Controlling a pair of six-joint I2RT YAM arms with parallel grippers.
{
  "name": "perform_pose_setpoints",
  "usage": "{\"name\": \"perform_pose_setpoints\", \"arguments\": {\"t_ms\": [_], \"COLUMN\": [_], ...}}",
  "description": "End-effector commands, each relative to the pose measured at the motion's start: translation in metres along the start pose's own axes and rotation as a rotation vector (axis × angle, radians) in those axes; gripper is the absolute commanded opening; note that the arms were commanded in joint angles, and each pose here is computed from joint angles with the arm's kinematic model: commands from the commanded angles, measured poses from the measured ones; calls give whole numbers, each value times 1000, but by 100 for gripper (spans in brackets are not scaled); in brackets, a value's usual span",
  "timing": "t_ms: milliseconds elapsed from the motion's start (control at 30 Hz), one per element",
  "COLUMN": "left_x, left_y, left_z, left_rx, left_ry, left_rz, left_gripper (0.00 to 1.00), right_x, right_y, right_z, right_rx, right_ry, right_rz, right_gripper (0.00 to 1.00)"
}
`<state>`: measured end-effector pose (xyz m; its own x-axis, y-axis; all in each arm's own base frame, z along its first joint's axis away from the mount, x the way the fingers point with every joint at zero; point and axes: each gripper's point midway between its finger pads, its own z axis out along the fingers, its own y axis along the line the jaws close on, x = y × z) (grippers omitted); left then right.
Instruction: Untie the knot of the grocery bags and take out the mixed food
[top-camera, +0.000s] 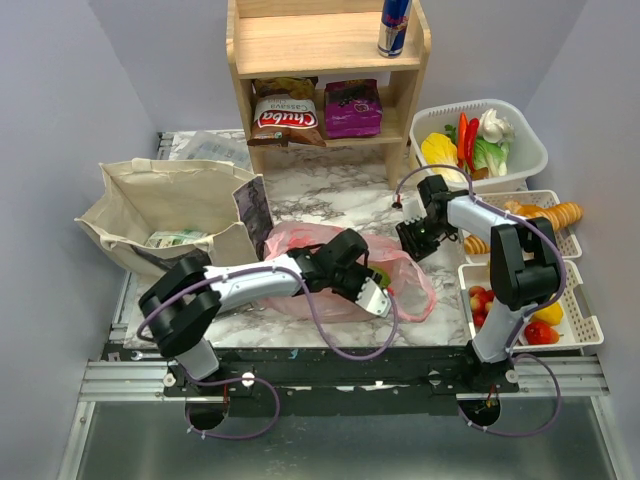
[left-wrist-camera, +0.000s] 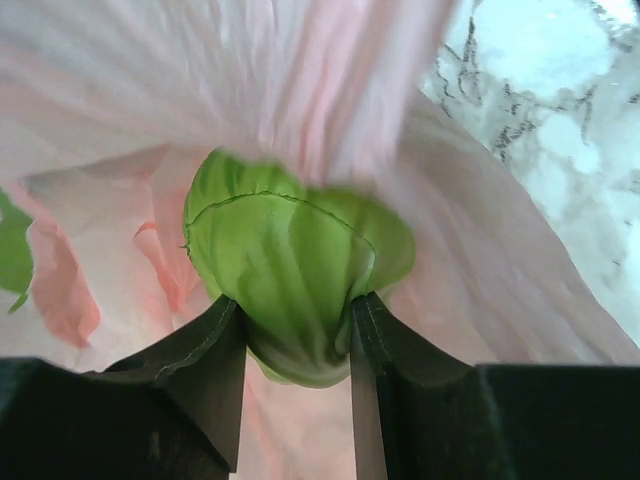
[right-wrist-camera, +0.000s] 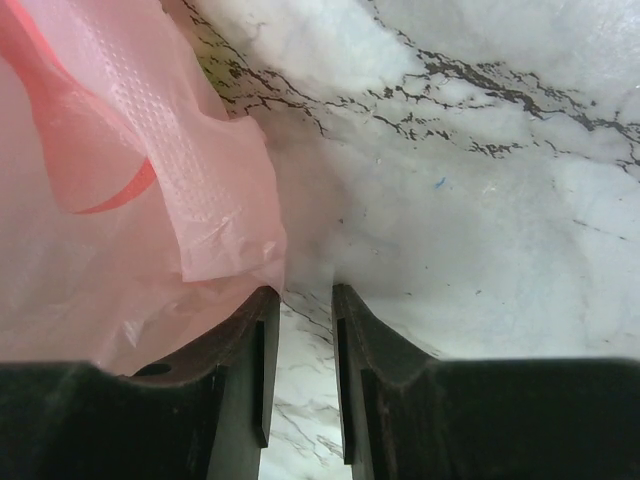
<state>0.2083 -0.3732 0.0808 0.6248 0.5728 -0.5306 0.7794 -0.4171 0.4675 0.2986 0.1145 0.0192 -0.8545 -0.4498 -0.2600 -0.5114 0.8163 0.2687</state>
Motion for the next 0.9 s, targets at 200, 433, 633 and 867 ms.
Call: {"name": "perform_pose_setpoints", "arguments": {"t_ms": [200,433,633,867], "left_x": [-11,-56,-110,-132], "left_y": [-26,-23,-7,37], "left_z": [-57,-119,-168,-210], "left_rx": [-6,-65,-97,-274], "left_ry": [-23,-220,-393,-427], "left_rz": [-95,-102,-143,-173], "left_gripper": [11,9,10,13], "right_x": [-7,-37,-97,-152], "right_y": [-12,7,18,38], "right_z": [3,-32,-101,-217], "right_rx": [63,14,35,-10], "right_ry": [-18,-132,-301,-640], "right_rz": [0,-21,-46,-70], "right_gripper": [34,40,76,99]}}
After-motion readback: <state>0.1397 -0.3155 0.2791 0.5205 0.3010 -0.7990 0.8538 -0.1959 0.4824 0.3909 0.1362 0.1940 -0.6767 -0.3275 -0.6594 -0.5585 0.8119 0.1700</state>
